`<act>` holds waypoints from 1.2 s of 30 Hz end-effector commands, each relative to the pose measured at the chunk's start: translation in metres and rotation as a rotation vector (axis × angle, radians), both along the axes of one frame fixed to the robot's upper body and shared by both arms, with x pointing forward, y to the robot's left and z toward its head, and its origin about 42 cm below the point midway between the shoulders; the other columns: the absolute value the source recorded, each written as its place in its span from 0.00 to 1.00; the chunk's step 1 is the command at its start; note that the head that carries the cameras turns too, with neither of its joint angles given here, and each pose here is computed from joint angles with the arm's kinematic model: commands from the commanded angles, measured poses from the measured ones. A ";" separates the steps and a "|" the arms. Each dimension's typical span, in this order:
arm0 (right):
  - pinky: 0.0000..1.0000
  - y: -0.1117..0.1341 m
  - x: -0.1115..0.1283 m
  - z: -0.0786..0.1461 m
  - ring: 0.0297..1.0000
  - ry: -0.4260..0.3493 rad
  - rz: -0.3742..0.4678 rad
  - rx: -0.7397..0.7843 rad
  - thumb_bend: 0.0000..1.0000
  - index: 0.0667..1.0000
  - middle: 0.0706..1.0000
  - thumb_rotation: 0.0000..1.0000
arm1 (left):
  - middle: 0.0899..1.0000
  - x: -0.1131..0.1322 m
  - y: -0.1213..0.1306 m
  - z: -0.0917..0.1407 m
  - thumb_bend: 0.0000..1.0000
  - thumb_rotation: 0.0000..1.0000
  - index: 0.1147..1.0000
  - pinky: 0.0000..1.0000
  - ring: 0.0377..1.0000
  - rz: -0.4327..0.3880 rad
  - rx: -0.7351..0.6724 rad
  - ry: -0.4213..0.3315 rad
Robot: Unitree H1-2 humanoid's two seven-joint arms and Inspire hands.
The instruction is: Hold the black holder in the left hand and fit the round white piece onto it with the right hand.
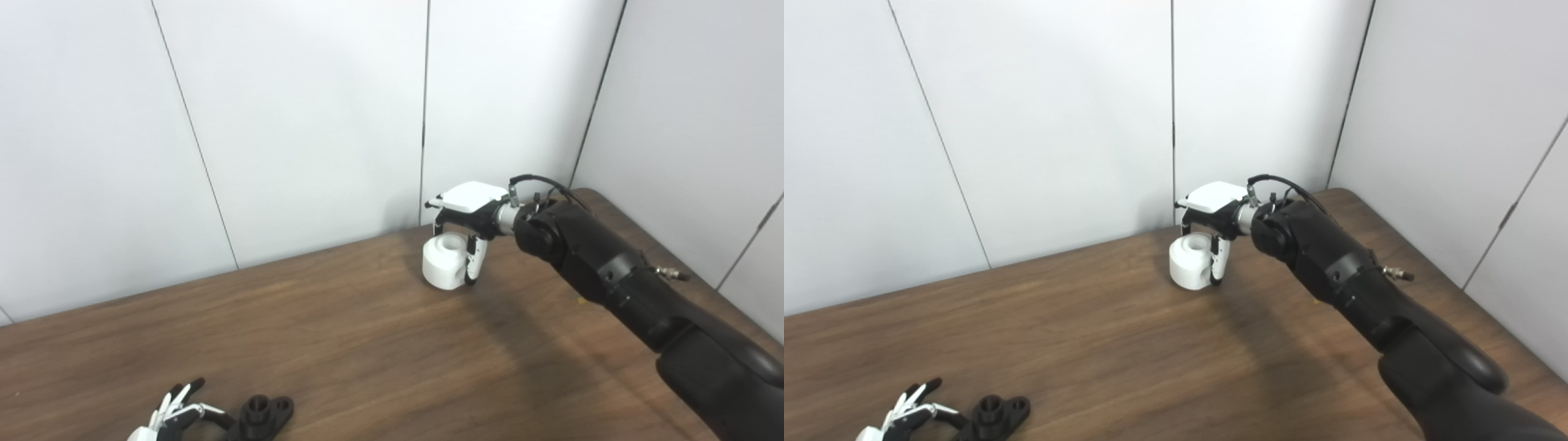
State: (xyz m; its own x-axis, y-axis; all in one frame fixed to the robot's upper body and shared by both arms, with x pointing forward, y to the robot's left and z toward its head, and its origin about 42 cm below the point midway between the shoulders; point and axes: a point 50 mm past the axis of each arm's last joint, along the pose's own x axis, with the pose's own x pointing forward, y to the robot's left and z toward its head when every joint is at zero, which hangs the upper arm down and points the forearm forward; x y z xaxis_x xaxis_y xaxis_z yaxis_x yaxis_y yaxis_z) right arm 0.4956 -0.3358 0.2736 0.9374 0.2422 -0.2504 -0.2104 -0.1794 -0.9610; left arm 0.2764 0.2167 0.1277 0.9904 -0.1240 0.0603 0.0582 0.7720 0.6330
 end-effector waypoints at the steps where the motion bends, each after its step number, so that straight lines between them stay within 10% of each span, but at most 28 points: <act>1: 0.96 -0.004 0.007 0.030 1.00 -0.094 0.003 0.032 0.95 0.53 0.95 0.17 | 0.92 -0.001 0.000 0.007 0.52 0.04 0.42 1.00 1.00 -0.008 0.002 -0.026; 3: 0.98 -0.004 0.006 0.030 1.00 -0.098 0.003 0.047 0.64 0.47 0.94 0.15 | 0.92 0.000 0.000 0.007 0.52 0.04 0.42 1.00 1.00 -0.007 0.001 -0.025; 5: 0.99 -0.006 0.006 0.030 1.00 -0.102 0.002 0.070 0.55 0.45 0.93 0.14 | 0.92 0.000 0.000 0.007 0.52 0.04 0.42 1.00 1.00 -0.008 -0.001 -0.024; 26: 0.95 -0.017 0.006 0.031 1.00 -0.123 0.004 0.099 0.52 0.44 0.92 0.13 | 0.91 0.003 -0.001 0.004 0.52 0.04 0.42 1.00 1.00 -0.010 0.003 -0.027; 36: 0.97 -0.018 0.002 0.066 1.00 -0.110 -0.013 0.175 0.52 0.44 0.93 0.13 | 0.91 0.014 -0.014 0.001 0.52 0.04 0.42 1.00 1.00 -0.012 0.000 -0.028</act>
